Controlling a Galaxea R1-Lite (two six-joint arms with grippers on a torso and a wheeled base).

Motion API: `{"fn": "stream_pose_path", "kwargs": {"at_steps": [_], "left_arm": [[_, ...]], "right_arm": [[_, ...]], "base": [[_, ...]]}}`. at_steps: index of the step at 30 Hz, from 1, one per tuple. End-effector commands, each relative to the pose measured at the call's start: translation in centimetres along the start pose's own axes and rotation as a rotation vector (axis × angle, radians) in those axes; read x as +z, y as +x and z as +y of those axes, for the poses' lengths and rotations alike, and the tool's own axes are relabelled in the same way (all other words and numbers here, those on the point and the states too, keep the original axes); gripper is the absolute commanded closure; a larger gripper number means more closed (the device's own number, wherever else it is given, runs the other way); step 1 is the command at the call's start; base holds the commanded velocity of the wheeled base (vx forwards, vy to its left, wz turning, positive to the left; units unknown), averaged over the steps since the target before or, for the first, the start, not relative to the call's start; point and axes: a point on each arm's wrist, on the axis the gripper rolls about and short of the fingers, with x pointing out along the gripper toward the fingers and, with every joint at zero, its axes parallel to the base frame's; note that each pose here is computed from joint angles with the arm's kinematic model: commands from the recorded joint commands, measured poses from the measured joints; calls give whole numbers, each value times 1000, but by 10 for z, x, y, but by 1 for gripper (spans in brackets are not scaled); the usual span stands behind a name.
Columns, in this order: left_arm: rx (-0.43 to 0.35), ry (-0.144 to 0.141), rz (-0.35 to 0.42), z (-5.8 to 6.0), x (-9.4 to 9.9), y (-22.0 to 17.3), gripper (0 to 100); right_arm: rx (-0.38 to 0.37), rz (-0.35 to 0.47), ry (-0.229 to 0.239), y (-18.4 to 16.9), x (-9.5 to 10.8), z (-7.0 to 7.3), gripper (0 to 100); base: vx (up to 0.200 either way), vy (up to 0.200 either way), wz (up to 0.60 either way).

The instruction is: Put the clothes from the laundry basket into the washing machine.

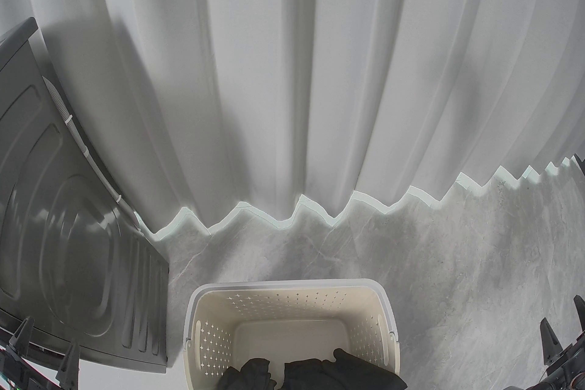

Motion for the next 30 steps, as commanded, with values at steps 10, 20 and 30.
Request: {"fn": "stream_pose_path", "kwargs": {"at_steps": [10, 20, 30], "left_arm": [[1, 0, 3, 0, -5, 0, 0], [-1, 0, 3, 0, -5, 0, 0], [1, 0, 3, 0, -5, 0, 0]], "right_arm": [[1, 1, 0, 0, -5, 0, 0], [1, 0, 0, 0, -5, 0, 0], [1, 0, 0, 0, -5, 0, 0]], "base": [[-200, 0, 0], [-200, 0, 0], [-200, 0, 0]]}}
